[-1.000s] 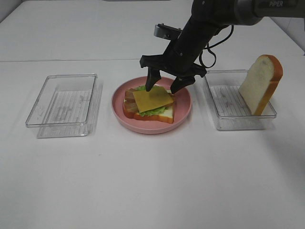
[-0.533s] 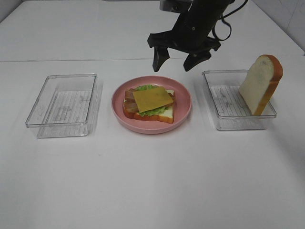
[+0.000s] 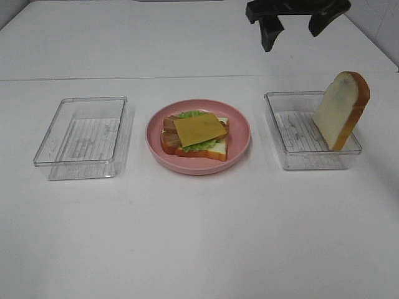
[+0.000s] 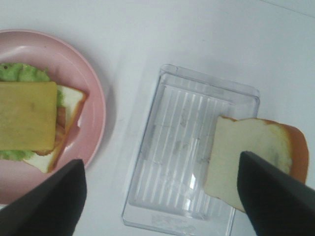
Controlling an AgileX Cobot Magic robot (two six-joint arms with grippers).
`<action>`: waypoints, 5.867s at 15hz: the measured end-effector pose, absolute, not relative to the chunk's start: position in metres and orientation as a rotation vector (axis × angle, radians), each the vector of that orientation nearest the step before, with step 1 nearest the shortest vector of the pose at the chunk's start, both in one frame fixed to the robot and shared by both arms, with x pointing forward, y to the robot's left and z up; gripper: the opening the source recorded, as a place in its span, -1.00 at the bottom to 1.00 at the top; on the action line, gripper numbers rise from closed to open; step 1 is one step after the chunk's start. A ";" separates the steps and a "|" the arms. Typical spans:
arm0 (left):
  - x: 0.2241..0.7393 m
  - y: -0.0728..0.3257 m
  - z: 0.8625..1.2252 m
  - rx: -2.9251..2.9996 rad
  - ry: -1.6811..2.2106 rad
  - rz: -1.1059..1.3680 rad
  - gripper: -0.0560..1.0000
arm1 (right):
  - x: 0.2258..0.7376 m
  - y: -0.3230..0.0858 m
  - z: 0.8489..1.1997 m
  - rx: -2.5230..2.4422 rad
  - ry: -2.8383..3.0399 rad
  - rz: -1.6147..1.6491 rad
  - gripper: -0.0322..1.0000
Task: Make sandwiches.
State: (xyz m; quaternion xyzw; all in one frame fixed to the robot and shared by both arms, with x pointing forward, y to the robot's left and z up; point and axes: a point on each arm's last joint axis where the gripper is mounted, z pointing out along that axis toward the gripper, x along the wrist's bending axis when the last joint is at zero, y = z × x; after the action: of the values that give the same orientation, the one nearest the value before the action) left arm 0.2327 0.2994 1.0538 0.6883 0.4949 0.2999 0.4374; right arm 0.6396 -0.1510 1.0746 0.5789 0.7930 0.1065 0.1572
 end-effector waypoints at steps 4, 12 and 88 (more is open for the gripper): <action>0.233 0.299 1.054 1.712 1.231 0.746 0.47 | 0.645 -0.209 1.077 1.849 2.181 0.166 0.58; 0.233 0.299 1.054 1.712 1.231 0.746 0.47 | 0.658 -0.292 1.068 2.113 2.140 0.312 0.58; 0.233 0.299 1.054 1.712 1.231 0.746 0.47 | 0.499 -0.225 1.159 1.820 2.318 0.628 0.60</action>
State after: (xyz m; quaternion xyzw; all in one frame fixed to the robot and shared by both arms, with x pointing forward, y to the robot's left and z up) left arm 0.2327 0.2994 1.0538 0.6883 0.4949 0.2999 0.4374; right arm 0.4988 -0.2245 1.1595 0.6027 0.7677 0.2080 0.0639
